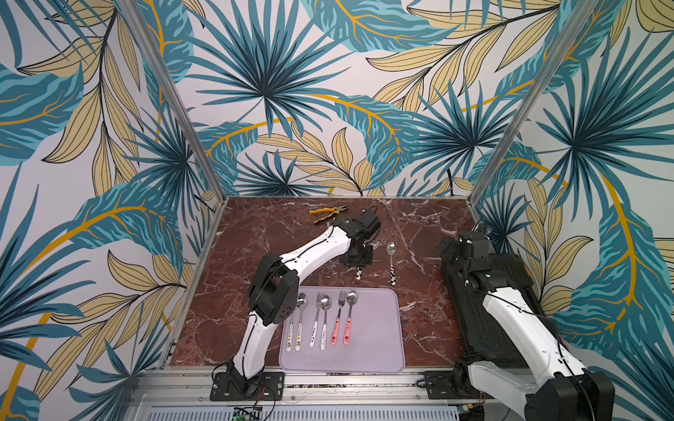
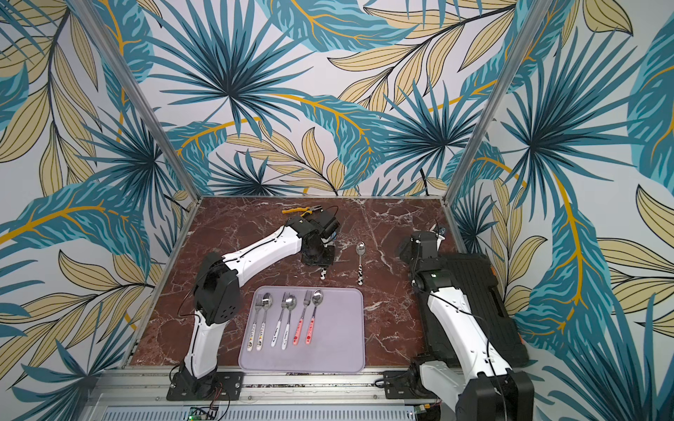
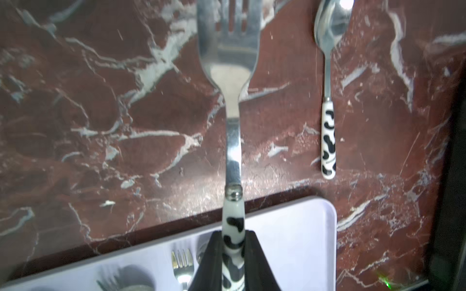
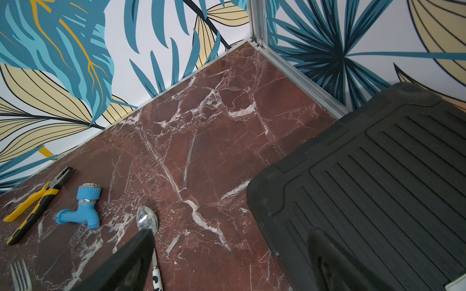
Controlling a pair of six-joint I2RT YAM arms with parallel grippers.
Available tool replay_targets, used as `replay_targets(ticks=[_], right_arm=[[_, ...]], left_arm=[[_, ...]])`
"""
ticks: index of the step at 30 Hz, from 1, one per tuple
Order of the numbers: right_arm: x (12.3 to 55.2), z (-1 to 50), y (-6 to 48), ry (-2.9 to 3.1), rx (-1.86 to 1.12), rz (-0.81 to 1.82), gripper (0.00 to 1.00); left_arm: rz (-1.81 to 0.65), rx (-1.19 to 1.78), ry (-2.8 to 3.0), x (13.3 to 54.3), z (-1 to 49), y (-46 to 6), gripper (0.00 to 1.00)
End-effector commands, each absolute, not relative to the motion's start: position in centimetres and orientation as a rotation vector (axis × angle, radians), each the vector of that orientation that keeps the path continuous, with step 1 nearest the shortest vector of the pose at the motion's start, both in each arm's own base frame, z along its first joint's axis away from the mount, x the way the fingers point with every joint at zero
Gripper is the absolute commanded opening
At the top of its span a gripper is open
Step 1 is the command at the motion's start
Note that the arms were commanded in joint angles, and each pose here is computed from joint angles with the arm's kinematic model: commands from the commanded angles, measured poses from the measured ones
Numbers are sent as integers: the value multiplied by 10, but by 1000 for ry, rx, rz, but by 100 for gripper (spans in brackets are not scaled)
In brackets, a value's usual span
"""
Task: Set the spoon and fork side by side
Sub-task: Pick up the fork at the center of the board, then place the fork on the tray.
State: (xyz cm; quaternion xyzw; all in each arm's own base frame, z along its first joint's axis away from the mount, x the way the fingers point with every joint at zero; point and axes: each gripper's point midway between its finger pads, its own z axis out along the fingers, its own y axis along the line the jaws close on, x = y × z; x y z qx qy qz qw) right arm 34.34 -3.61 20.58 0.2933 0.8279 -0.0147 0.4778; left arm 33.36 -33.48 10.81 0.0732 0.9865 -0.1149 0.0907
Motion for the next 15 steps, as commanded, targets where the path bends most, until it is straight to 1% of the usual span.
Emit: replay_targets(ticks=[1, 9, 15], right_arm=[[341, 209, -38, 2017, 731, -37, 100], [341, 208, -37, 2018, 732, -36, 99], [341, 209, -38, 2015, 732, -43, 100]], left_arm=[[-336, 226, 2928, 308, 106, -339, 6], [-372, 214, 2966, 243, 79, -343, 6], [-329, 266, 3001, 203, 64, -347, 6]])
